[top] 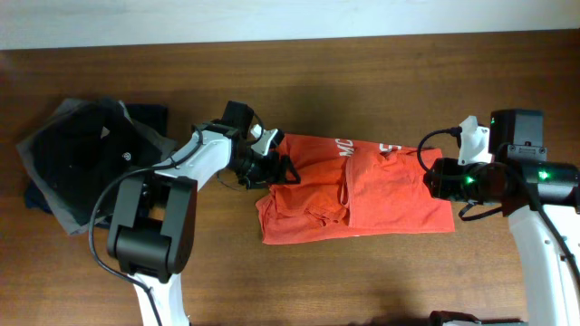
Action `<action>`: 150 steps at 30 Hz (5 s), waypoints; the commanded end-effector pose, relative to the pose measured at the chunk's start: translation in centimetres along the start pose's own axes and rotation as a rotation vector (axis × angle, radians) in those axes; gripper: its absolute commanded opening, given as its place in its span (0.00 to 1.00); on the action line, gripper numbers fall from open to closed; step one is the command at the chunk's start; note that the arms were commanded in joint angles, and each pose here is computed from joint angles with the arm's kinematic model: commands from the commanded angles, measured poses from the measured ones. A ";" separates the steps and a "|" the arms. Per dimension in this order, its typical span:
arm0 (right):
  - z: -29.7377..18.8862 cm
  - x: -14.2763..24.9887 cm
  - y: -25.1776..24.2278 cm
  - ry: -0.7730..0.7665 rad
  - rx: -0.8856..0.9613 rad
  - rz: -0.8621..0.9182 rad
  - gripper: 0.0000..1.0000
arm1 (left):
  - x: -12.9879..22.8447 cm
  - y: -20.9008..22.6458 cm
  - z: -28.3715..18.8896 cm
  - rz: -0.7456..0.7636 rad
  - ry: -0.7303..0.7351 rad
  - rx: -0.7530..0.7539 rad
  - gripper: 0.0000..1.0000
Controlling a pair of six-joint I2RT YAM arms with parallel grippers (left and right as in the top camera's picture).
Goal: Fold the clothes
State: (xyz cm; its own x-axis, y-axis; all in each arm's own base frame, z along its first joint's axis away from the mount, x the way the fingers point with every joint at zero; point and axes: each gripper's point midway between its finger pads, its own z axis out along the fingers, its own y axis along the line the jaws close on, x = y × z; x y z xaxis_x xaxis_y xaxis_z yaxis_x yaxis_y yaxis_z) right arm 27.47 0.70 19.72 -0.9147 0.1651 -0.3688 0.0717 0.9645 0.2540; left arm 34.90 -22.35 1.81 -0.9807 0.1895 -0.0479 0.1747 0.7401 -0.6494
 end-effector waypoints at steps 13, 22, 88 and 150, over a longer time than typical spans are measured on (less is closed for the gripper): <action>-0.5 -0.1 0.1 -0.019 0.009 -0.019 0.43 | 0.8 3.7 -3.0 -0.147 0.038 -0.095 0.00; -0.5 -0.3 0.1 -0.028 0.009 -0.022 0.43 | -2.4 5.2 -15.9 -0.068 -0.071 -0.284 0.01; 19.3 -2.6 20.2 0.078 -0.422 -0.154 0.47 | -1.8 -1.7 -20.0 -0.097 -0.002 -0.565 0.42; 12.2 -5.2 10.0 0.025 -0.357 -0.228 0.40 | -0.4 -4.0 -18.1 0.083 0.105 -0.586 0.51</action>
State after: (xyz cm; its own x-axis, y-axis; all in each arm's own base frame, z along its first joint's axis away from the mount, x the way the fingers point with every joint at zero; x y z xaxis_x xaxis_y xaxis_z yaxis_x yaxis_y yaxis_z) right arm 39.59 6.77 8.83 -0.9242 0.2170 -0.3142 0.1088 0.9384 0.3280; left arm 35.86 -14.16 17.30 -0.9554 0.2916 0.0466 0.2836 0.9501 -0.1299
